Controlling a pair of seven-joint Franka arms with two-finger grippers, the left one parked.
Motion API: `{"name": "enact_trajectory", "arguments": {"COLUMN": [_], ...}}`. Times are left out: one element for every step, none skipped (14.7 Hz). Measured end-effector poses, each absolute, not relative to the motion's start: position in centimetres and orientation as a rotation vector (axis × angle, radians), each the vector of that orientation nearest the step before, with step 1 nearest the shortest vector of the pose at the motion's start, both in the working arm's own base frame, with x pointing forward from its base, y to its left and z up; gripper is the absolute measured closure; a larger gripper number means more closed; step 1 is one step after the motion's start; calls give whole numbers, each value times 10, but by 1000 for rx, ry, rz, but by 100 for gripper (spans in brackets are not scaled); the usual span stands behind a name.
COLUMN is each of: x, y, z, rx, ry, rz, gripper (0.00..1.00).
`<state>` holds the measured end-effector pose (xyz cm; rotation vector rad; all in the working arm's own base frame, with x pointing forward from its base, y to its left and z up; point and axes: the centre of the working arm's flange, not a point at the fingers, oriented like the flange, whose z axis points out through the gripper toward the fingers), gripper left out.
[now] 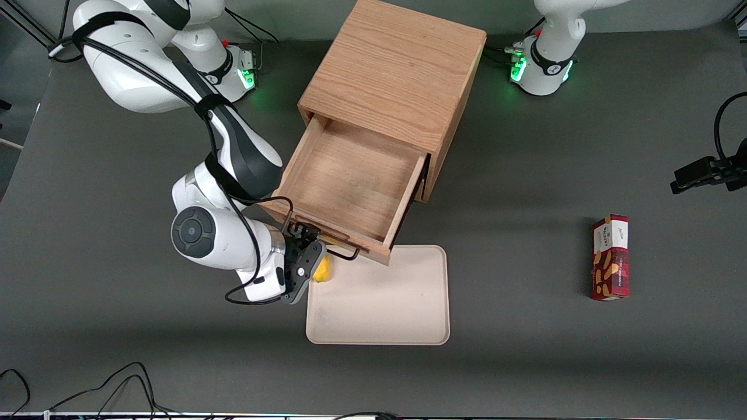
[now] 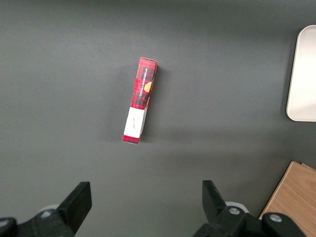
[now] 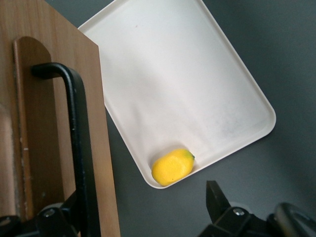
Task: Open upper drawer
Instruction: 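Keep pulling the upper drawer further open with the right gripper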
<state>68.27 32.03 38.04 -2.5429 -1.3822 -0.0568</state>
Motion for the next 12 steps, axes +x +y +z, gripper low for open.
{"name": "enact_trajectory", "arguments": {"x": [684,685,686,687,688,688,689,689,691,692,693,693], "y": [320,319,318,317,316,316,316,316,315,314,314,313], "z": [382,383,385,386,386,386,387,389,392,394,396,398], "rx": [-2544,-2546,-2548,-2550,-2551,-2551,-2551,-2552,-2553,-2554,-2555,-2556], "ry": [-1380,-1378,-1376,-1374,-1373,-1373,-1372,-1371,-1370,-1368,-1367,-1365], "rz": [-63,-69,-74,-78,-80,-81,-83,-89,-98,-107,-113,-117], "gripper": [0,0,0,0,0,0,0,0,0,0,0,0]}}
